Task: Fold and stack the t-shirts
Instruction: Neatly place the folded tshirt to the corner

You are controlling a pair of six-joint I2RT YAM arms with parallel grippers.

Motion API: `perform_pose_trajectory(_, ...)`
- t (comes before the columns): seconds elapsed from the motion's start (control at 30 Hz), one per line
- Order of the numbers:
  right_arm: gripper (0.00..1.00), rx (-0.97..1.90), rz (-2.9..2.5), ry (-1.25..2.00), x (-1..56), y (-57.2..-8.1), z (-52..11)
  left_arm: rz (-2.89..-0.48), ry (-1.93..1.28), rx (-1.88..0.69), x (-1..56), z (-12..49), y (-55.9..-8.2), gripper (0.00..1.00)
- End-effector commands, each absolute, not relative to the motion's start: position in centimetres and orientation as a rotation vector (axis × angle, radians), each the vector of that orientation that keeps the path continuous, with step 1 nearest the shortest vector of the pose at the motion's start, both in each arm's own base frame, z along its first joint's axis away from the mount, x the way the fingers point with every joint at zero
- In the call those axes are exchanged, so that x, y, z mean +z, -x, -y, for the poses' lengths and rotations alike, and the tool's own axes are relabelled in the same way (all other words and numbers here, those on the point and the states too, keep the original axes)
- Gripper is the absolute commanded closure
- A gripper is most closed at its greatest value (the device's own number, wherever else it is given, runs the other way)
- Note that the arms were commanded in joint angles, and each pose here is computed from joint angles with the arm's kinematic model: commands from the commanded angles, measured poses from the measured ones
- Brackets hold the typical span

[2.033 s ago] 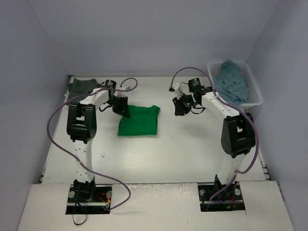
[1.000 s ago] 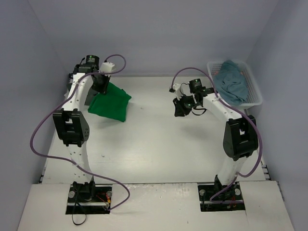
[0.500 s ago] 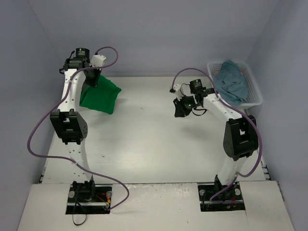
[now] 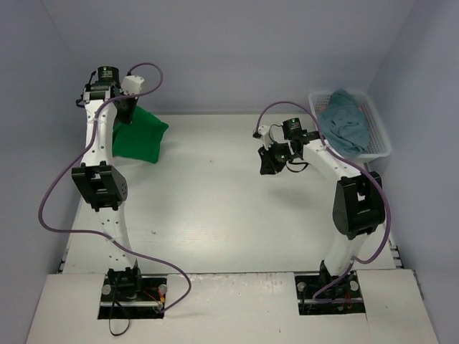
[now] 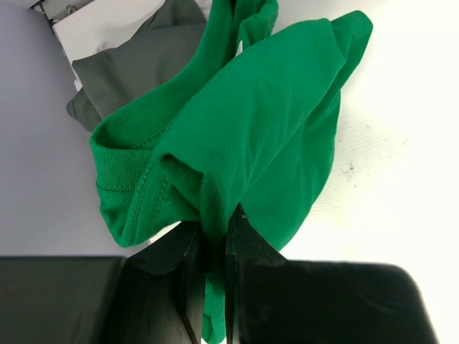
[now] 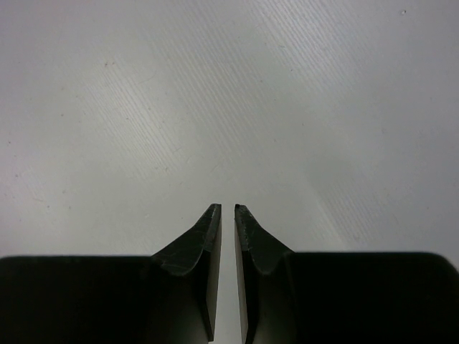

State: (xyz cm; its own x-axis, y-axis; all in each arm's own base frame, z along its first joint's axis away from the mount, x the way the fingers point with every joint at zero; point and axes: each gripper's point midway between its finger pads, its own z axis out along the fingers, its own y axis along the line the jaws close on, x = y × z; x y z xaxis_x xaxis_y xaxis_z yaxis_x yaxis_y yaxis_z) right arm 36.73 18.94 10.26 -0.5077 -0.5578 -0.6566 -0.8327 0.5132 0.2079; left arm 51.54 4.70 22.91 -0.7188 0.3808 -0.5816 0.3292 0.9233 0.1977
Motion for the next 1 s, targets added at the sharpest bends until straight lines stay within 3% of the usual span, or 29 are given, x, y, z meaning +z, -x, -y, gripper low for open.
perform_pose_trajectory(0.0,0.90,0.715,-2.164,1.133,12.5,-37.0,-19.2,-2.311,-0.493,0.162,27.5,-5.7,-52.0,1.00)
perform_pose_trajectory(0.5,0.89,0.729,-2.179,1.129,11.8,-37.0,-19.3,-2.251,-0.443,0.156,29.4,-6.9,-52.7,1.00)
perform_pose_trajectory(0.97,0.90,0.741,-2.191,1.126,11.2,-37.0,-19.4,-2.289,-0.371,0.225,27.1,-11.3,-53.8,1.00)
